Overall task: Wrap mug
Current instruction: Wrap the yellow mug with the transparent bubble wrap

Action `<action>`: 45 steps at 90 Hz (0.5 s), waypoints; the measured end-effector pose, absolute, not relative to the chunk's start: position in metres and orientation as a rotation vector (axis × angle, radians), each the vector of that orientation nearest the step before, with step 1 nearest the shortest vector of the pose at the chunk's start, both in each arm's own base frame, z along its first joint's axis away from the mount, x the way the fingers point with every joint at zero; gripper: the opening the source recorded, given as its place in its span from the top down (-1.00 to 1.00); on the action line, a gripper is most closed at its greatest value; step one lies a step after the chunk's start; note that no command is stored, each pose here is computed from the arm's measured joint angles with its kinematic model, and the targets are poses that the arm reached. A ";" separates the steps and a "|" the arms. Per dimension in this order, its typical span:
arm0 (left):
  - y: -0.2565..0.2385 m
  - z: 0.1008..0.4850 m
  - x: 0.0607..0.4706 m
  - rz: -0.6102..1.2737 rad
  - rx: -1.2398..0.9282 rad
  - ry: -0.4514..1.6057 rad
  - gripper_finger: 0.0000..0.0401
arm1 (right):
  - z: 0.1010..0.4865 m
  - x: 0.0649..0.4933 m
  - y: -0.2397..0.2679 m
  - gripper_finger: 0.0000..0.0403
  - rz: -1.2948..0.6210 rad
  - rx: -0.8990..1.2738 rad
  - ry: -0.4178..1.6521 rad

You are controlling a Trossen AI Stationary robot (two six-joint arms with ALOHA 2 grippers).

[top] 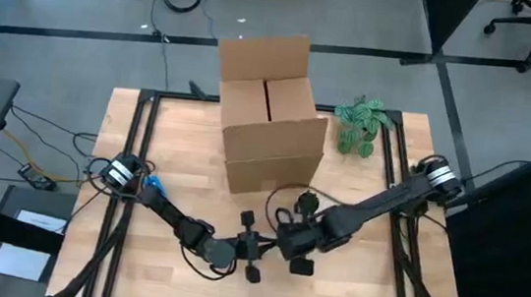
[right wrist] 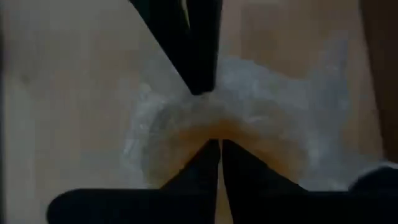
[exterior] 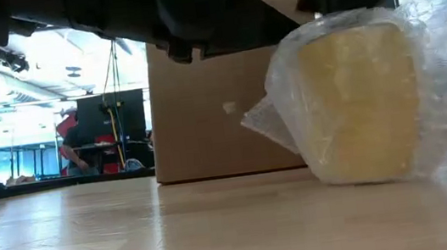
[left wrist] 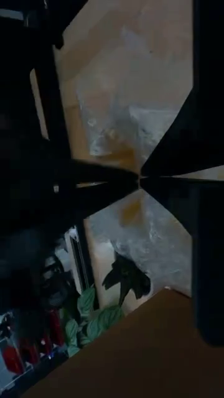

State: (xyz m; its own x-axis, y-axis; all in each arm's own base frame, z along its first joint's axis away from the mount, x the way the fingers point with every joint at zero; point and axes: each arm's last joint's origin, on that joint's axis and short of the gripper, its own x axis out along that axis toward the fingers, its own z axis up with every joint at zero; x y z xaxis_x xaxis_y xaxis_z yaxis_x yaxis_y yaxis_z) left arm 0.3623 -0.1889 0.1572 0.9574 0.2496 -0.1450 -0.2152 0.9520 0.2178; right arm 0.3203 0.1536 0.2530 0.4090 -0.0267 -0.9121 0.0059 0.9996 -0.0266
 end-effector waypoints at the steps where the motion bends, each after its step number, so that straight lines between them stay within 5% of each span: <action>1: -0.189 0.157 0.362 0.237 0.202 0.172 1.00 | 0.254 0.320 0.153 1.00 -0.021 -0.019 1.146; 19: -0.189 0.158 0.362 0.237 0.199 0.169 1.00 | 0.270 0.321 0.154 1.00 0.016 0.012 1.035; 45: -0.189 0.157 0.362 0.239 0.208 0.169 1.00 | 0.239 0.337 0.158 1.00 0.066 -0.007 1.076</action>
